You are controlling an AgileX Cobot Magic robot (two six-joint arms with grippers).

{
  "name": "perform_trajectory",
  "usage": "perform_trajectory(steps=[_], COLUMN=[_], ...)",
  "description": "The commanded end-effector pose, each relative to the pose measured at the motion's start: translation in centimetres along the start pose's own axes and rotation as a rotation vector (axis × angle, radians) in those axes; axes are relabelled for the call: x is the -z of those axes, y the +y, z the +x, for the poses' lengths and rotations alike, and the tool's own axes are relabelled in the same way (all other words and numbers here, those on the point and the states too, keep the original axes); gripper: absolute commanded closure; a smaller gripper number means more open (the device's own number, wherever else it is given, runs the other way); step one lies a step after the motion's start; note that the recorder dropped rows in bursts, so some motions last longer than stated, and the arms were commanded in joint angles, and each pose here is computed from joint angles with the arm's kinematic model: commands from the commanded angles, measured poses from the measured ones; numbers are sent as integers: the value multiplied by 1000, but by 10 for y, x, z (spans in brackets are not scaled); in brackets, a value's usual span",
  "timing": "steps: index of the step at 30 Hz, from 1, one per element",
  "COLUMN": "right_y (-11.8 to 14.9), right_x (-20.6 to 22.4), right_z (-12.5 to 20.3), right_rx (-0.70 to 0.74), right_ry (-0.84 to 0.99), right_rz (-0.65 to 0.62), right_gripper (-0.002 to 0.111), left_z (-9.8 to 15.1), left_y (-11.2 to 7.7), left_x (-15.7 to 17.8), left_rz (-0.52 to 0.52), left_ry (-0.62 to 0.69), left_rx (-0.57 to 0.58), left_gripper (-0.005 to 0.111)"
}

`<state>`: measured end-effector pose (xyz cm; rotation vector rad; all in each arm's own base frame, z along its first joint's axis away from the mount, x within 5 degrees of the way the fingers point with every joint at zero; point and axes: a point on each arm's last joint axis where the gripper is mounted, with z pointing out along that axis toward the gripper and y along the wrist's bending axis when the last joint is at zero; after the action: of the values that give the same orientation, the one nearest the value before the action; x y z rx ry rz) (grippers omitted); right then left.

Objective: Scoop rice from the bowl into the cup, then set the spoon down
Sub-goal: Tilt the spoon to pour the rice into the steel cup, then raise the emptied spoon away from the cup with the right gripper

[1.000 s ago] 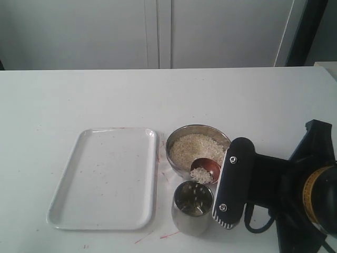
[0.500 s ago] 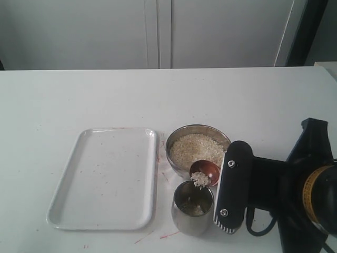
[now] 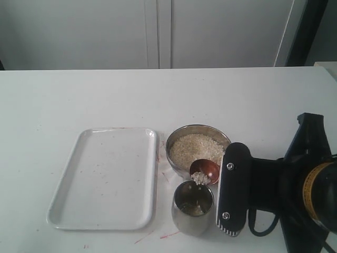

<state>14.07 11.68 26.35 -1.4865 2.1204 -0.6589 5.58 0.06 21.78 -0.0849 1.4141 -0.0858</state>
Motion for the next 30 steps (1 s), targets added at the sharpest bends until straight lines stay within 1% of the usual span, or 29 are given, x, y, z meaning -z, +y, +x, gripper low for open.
perform_trajectory(steps=[1, 16, 23, 30], right_y=[-4, -5, -6, -7], right_x=[0, 0, 0, 0], right_z=[1, 1, 1, -1], right_rx=[43, 90, 147, 174], right_ry=[15, 17, 15, -3], right_rz=[48, 58, 74, 83], right_gripper=[108, 108, 108, 108], left_z=[-3, -3, -3, -3], left_y=[-1, -1, -1, -1], left_x=[0, 0, 0, 0], left_rz=[7, 7, 7, 7], left_ry=[-11, -11, -11, -11], left_rx=[6, 6, 6, 6], left_gripper=[92, 92, 92, 92])
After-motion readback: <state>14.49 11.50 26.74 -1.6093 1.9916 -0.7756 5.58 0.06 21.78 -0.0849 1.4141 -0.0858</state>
